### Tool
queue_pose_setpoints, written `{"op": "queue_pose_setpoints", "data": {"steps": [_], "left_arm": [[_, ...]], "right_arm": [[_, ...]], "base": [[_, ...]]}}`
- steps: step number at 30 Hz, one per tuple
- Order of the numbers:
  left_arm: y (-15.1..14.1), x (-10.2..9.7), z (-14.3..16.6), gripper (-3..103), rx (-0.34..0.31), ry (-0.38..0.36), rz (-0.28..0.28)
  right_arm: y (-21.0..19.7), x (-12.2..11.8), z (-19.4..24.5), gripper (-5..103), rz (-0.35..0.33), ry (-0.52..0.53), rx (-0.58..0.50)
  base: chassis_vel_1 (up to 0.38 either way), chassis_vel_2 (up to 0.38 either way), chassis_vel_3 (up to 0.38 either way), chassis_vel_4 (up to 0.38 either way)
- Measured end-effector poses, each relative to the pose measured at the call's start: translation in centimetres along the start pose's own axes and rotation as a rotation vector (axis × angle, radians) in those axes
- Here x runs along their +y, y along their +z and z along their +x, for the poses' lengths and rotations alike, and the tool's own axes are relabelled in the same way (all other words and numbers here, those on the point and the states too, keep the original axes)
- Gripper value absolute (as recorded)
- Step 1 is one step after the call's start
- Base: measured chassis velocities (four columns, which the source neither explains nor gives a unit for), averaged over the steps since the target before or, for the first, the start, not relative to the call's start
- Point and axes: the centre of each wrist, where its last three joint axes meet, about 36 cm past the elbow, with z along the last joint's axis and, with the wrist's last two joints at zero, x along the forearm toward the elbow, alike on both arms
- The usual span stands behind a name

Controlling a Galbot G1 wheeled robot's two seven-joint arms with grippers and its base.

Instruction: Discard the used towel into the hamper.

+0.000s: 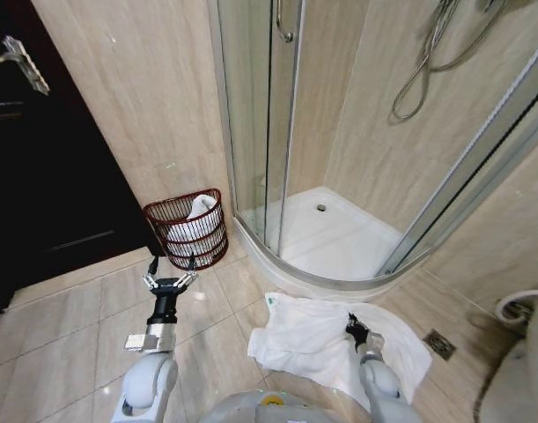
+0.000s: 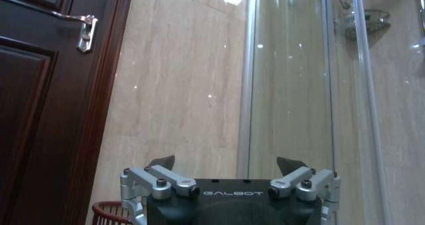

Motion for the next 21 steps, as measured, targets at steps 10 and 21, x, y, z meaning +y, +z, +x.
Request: {"op": "queue_pose_setpoints", "data": {"steps": [10,21], "left_arm": [[0.3,0.2,0.2,100,0.000,0.005,0.006],[0.6,0.1,0.5,100,0.002,0.000,0.022]], "right_arm": [[-6.9,0.6,8.5,2,0.083,-0.004,-0.280],[-20.1,2.6,14.6,2,0.102,-0.004,-0.504]], "base": [[0.000,0.000,0.000,0.000],[0.000,0.000,0.000,0.000]]}}
